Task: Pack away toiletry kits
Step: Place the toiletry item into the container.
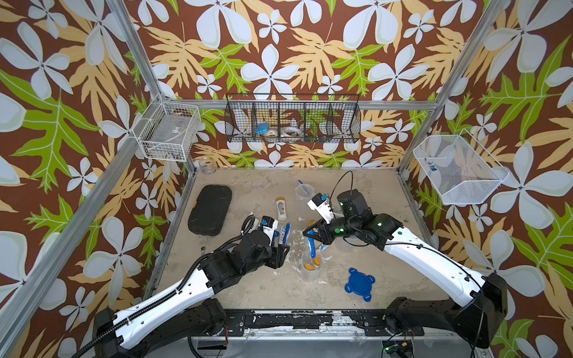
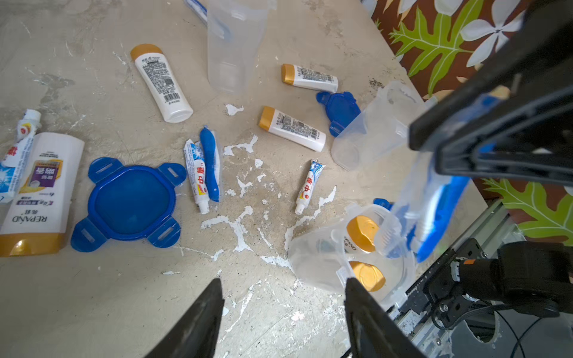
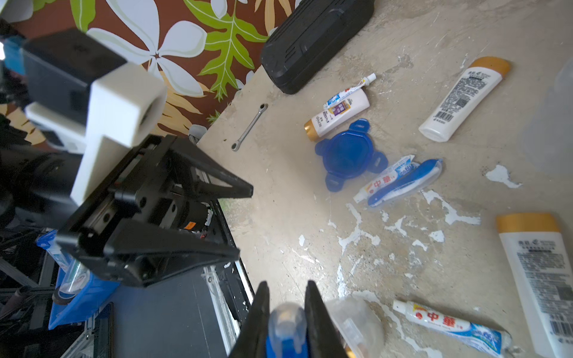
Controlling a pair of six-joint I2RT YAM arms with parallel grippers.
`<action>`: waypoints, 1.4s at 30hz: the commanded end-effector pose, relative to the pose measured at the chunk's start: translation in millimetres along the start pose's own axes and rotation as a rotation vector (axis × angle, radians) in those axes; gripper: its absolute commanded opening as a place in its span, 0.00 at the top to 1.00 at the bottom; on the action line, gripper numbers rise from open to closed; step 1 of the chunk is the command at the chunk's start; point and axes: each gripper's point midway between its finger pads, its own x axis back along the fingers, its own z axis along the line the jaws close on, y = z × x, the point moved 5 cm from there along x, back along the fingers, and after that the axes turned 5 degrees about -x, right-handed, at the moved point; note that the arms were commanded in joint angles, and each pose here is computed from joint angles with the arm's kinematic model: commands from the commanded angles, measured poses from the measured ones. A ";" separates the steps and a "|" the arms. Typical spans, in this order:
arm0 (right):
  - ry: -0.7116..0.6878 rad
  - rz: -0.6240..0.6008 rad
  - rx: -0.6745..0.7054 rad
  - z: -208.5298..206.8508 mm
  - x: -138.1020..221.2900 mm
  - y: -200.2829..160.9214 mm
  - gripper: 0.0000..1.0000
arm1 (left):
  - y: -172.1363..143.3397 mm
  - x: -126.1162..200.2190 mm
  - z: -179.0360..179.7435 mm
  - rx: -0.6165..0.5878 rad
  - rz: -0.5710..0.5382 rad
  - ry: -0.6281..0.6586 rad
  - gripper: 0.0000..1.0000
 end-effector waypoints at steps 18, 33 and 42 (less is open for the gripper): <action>-0.046 -0.059 0.086 -15.8 -7.6 -10.2 0.99 | -3.3 -18.9 12.9 0.038 0.041 0.061 0.38; -0.048 -0.115 0.109 -19.2 -7.9 -24.9 0.94 | -4.1 -23.1 18.3 0.053 0.042 0.067 0.39; -0.077 -0.093 0.131 -14.2 -11.8 -32.3 0.85 | -6.3 -27.1 19.7 0.040 0.055 0.079 0.39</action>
